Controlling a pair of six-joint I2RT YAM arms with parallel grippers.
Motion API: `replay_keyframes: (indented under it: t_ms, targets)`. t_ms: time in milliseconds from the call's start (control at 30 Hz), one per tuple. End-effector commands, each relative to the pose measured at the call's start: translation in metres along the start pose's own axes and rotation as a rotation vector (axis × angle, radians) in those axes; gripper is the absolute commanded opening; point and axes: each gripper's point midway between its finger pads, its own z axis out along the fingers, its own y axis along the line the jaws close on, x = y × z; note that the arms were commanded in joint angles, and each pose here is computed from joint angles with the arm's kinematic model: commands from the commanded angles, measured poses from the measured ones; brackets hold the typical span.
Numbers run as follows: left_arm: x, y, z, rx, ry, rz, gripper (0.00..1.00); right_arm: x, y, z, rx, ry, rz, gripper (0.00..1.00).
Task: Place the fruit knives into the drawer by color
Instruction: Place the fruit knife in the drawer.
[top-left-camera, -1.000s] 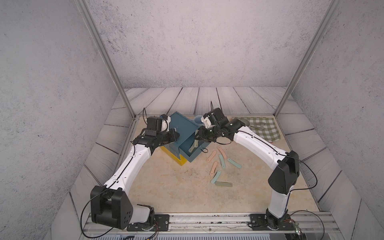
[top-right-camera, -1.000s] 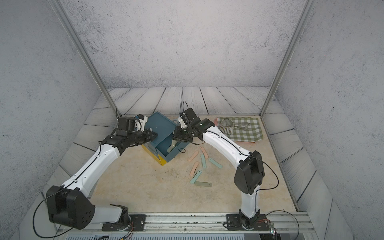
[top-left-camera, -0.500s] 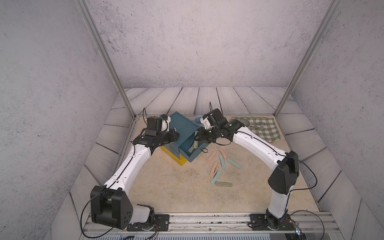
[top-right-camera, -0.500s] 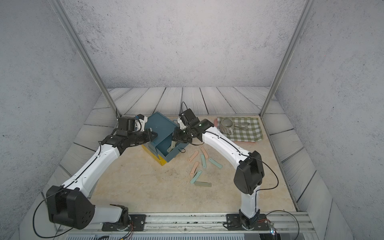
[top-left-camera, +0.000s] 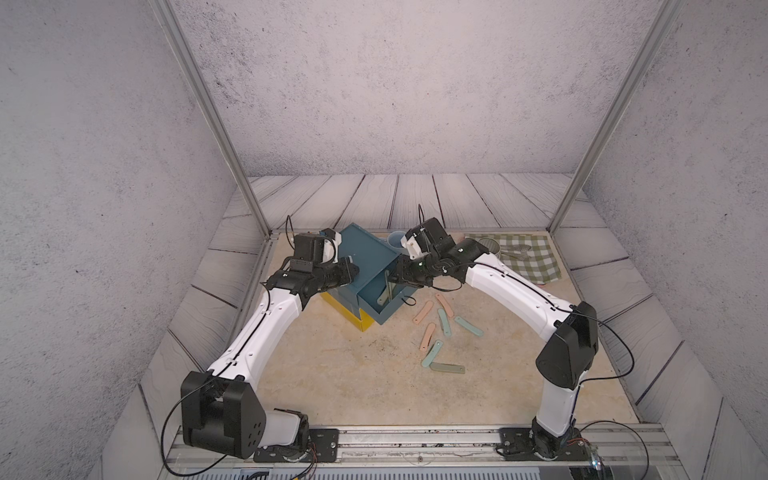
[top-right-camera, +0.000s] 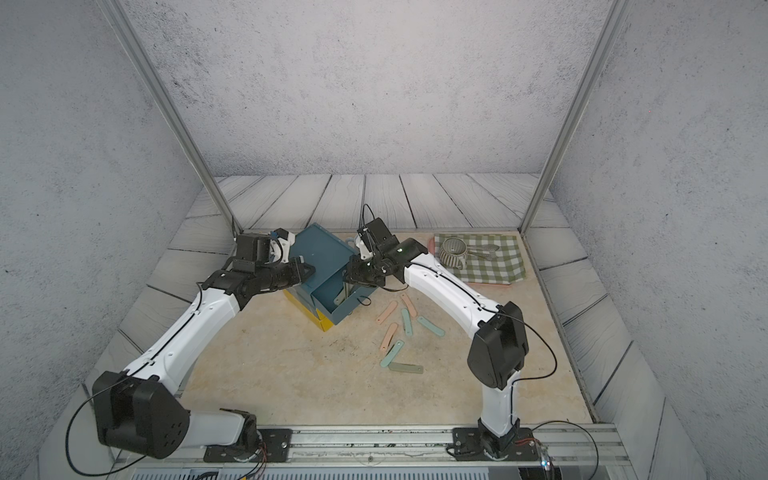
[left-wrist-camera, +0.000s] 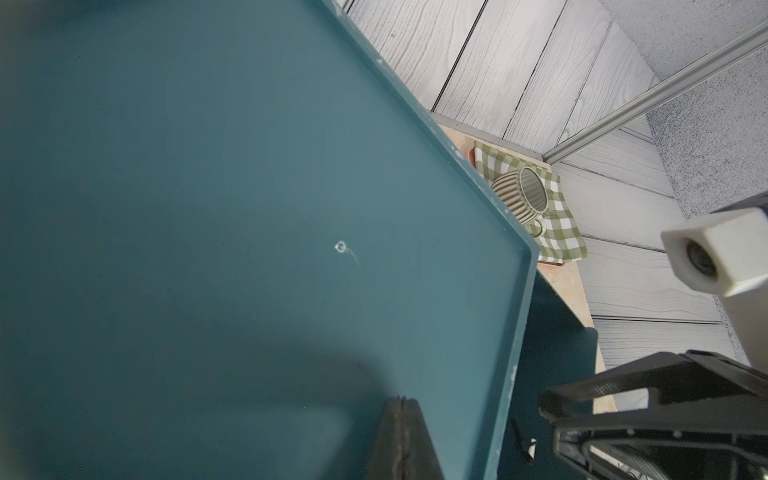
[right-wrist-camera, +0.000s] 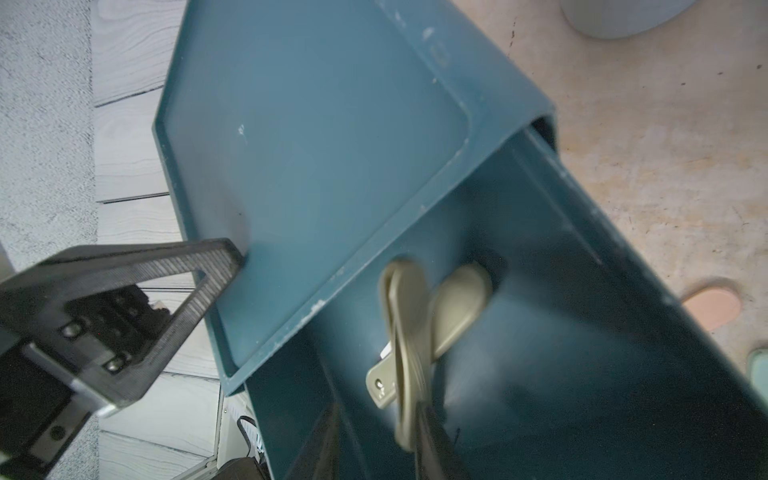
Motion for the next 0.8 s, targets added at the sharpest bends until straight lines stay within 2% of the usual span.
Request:
replay_keyframes:
  t_ms: [0, 233, 500, 633, 767]
  targets:
    - [0.035, 0.028, 0.007, -0.094, 0.12, -0.056, 0.0, 0.0, 0.002, -0.002, 0.012, -0.007, -0.018, 0.35]
    - [0.035, 0.028, 0.007, -0.095, 0.121, -0.057, 0.0, -0.009, 0.016, -0.019, -0.019, -0.05, -0.076, 0.36]
    - [0.034, 0.028, 0.009, -0.093, 0.122, -0.058, 0.0, -0.006, 0.029, -0.064, -0.038, -0.12, -0.19, 0.26]
    - [0.034, 0.028, 0.008, -0.096, 0.122, -0.058, 0.0, 0.002, 0.02, -0.084, 0.005, -0.147, -0.222, 0.25]
    - [0.034, 0.028, 0.006, -0.096, 0.119, -0.056, 0.0, 0.017, -0.007, -0.102, 0.115, -0.158, -0.236, 0.3]
